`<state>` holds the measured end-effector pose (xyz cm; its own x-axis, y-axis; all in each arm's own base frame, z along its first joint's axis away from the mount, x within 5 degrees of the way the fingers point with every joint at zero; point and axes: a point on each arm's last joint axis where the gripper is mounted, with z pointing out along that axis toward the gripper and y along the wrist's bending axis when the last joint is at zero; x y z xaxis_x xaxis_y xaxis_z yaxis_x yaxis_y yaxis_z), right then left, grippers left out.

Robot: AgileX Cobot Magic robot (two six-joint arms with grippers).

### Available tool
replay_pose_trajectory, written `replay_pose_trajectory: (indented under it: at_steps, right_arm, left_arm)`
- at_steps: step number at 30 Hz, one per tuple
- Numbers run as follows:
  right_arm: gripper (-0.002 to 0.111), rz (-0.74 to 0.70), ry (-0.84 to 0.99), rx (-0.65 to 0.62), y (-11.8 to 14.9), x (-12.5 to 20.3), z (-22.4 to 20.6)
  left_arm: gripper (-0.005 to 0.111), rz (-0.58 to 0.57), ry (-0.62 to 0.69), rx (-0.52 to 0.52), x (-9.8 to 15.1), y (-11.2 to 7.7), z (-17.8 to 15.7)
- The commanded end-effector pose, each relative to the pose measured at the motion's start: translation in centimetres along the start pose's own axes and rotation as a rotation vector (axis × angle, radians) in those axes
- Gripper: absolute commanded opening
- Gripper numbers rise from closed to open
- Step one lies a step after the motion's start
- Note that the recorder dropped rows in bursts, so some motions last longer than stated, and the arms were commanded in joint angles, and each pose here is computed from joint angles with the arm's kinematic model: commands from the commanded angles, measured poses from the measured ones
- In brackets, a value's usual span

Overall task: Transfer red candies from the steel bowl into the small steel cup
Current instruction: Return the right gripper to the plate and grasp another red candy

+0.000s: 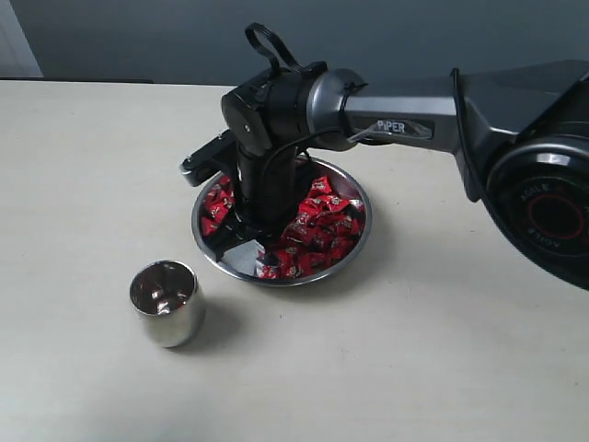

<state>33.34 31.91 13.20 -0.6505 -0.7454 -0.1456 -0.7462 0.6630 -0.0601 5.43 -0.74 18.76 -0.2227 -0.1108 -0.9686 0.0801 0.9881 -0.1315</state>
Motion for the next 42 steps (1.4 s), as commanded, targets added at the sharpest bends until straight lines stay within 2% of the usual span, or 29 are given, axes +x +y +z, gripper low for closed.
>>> replay_pose_trajectory:
  at_steps: [1, 6, 10, 11, 19, 23, 25, 28, 30, 35, 42]
  right_arm:
    - [0.001, -0.014, -0.005, 0.019, -0.4, -0.1, -0.2]
    - [0.005, -0.024, -0.033, 0.044, -0.7, -0.2, -1.8]
    - [0.041, -0.082, -0.043, 0.178, -2.0, 0.0, -4.3]
    - [0.043, -0.081, -0.03, 0.182, -2.0, 0.1, -4.3]
    - [0.041, -0.094, 0.081, 0.182, -1.9, 0.6, -0.5]
    - [0.04, -0.097, 0.088, 0.189, -1.9, 0.6, -0.2]
    - [0.03, -0.097, 0.088, 0.189, -1.9, 0.6, -0.2]
    - [0.008, -0.096, 0.091, 0.187, -1.9, 0.7, -0.2]
    - [-0.001, -0.091, 0.095, 0.188, -1.9, 0.7, -0.2]
    - [-0.001, -0.085, 0.073, 0.19, -2.0, 0.6, -1.6]
    - [-0.001, -0.039, -0.092, 0.135, -1.6, -0.1, -6.1]
  left_arm:
    - [0.0, 0.001, -0.014, -0.006, 0.0, 0.1, 0.0]
    - [0.0, 0.001, -0.014, -0.006, 0.0, 0.1, 0.0]
    - [0.0, 0.001, -0.014, -0.006, 0.0, 0.1, 0.0]
    - [0.0, 0.001, -0.014, -0.006, 0.0, 0.1, 0.0]
    - [0.0, 0.001, -0.014, -0.006, 0.0, 0.1, 0.0]
    - [0.0, 0.001, -0.014, -0.006, 0.0, 0.1, 0.0]
    - [0.0, 0.001, -0.014, -0.006, 0.0, 0.1, 0.0]
    - [0.0, 0.001, -0.014, -0.006, 0.0, 0.1, 0.0]
    - [0.0, 0.001, -0.014, -0.006, 0.0, 0.1, 0.0]
    - [0.0, -0.002, -0.014, -0.005, 0.0, 0.0, 0.0]
    - [0.0, -0.002, -0.014, -0.005, 0.0, 0.0, 0.0]
